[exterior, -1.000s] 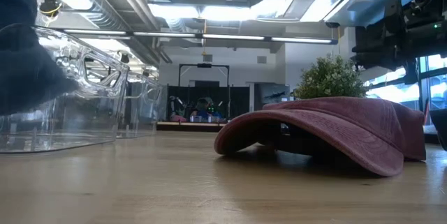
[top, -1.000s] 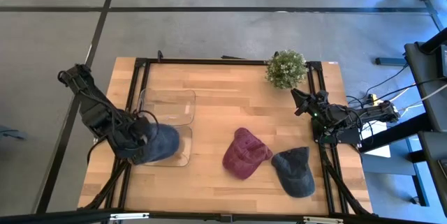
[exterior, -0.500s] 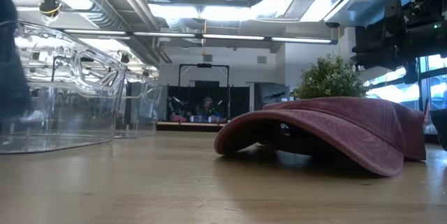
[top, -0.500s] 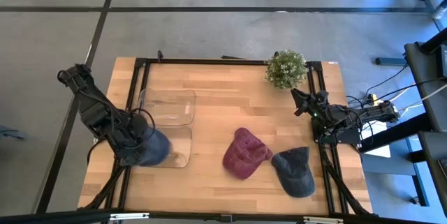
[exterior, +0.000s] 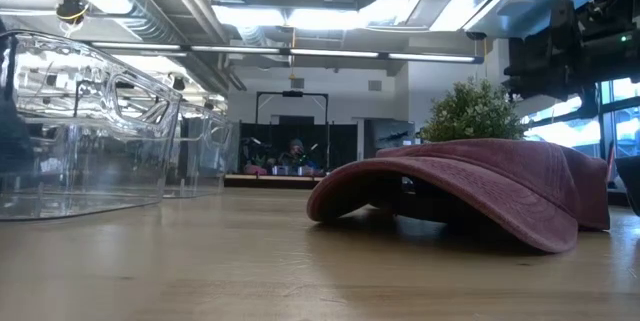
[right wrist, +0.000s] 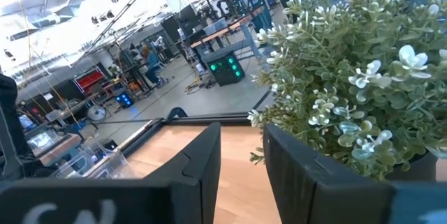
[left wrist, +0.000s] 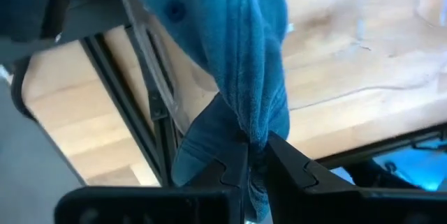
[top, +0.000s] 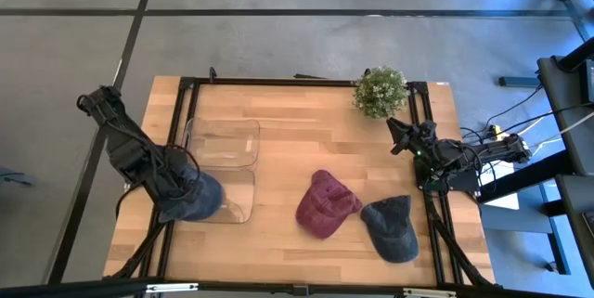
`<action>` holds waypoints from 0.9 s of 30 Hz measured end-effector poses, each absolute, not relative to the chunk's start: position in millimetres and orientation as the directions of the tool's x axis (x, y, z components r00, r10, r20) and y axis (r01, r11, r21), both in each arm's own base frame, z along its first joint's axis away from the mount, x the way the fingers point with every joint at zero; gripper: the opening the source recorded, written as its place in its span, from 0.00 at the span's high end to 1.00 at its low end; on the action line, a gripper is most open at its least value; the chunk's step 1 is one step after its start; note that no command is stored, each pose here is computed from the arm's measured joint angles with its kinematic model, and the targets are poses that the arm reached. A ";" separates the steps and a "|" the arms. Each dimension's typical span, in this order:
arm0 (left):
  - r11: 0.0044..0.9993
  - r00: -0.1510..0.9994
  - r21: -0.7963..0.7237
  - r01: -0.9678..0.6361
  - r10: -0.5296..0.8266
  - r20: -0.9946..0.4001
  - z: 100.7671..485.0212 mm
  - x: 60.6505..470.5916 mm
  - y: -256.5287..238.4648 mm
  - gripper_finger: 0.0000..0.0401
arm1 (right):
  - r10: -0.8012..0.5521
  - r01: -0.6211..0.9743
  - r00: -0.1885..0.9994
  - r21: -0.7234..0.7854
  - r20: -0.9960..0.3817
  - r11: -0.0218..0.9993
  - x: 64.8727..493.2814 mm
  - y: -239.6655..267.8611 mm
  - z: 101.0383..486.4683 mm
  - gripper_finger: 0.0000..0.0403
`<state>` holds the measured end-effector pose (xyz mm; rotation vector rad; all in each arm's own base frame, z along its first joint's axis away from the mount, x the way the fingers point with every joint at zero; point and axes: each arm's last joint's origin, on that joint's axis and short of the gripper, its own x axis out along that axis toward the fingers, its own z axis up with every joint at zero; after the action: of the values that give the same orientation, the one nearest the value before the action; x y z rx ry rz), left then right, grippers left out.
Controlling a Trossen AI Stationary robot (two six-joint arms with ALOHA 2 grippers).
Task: Pick & Place hat
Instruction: Put the top blue cap into the bottom transparent bin
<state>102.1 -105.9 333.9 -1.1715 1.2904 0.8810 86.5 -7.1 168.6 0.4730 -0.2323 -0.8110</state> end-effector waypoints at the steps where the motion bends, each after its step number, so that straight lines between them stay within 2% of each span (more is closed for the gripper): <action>1: 0.220 0.120 -0.144 -0.965 -0.120 -0.986 333.6 102.4 -106.0 0.93 | -0.741 0.644 0.671 0.480 0.020 0.596 86.5 -7.1 168.6 0.73; 6: 0.184 0.102 -0.112 -0.977 -0.064 -0.993 331.0 102.6 -105.1 0.89 | -0.748 0.654 0.663 0.471 0.019 0.592 86.3 -7.3 168.5 0.73; 11: 0.202 0.080 -0.084 -0.976 -0.028 -0.996 321.3 103.0 -105.1 0.88 | -0.752 0.657 0.659 0.472 0.019 0.588 86.2 -7.4 168.4 0.73; 18: 0.145 0.061 -0.062 -0.987 -0.012 -0.998 314.8 102.6 -104.8 0.87 | -0.752 0.656 0.659 0.475 0.019 0.587 86.2 -7.4 168.4 0.73; 27: 0.164 0.089 -0.091 -0.982 -0.018 -0.996 317.7 99.5 -101.0 0.69 | -0.752 0.656 0.659 0.475 0.018 0.586 86.2 -7.4 168.3 0.73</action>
<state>99.5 -101.0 317.7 -1.1357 1.2239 1.0171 86.2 -7.4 168.3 0.4570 -0.2277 -0.8289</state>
